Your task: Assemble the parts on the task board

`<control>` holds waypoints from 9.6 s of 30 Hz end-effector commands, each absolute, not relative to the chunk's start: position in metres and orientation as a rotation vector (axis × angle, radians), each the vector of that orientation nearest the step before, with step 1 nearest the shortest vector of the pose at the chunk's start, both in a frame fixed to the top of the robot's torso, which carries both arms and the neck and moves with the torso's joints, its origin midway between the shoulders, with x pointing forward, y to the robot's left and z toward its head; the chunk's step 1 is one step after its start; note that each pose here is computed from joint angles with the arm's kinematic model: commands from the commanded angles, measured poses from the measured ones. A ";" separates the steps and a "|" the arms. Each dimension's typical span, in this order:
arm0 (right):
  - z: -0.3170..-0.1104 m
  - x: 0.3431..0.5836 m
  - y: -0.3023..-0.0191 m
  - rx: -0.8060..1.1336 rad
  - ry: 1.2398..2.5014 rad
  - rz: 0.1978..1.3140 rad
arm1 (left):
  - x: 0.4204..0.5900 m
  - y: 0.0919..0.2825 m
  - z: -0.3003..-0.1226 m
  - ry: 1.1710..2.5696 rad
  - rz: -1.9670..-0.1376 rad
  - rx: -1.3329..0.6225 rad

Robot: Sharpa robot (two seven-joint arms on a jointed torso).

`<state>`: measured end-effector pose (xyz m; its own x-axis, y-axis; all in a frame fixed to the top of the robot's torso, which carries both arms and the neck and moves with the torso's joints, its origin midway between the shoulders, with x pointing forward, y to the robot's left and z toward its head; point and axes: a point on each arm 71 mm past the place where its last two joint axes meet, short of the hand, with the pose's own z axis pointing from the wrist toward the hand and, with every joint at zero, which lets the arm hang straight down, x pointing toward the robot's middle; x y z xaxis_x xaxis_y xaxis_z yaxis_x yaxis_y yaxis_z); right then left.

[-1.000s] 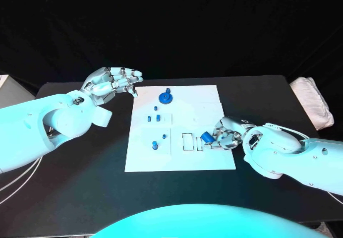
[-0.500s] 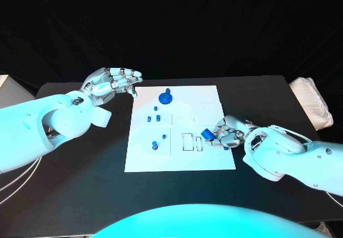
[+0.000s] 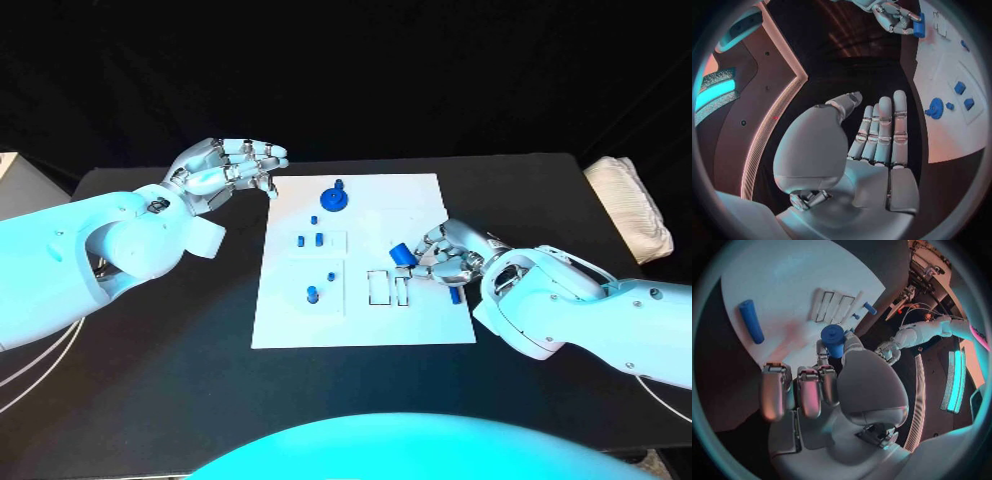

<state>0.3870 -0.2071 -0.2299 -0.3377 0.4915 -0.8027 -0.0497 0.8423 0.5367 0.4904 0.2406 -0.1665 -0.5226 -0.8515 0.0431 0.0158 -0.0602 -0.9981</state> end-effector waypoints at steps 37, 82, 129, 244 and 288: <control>-0.247 0.384 -0.177 0.207 1.997 0.568 | 0.488 0.241 -0.166 1.560 -1.683 -0.910; -0.233 0.382 -0.198 0.194 1.837 0.644 | 0.489 0.244 -0.166 1.561 -1.672 -0.915; -0.264 0.370 -0.269 0.148 1.884 0.334 | 0.487 0.242 -0.166 1.568 -1.679 -0.913; -0.262 0.378 -0.196 0.258 1.943 0.541 | 0.487 0.243 -0.167 1.577 -1.674 -0.915; -0.225 0.520 -0.256 0.859 1.427 1.174 | 0.542 0.258 -0.203 1.259 -1.526 -1.123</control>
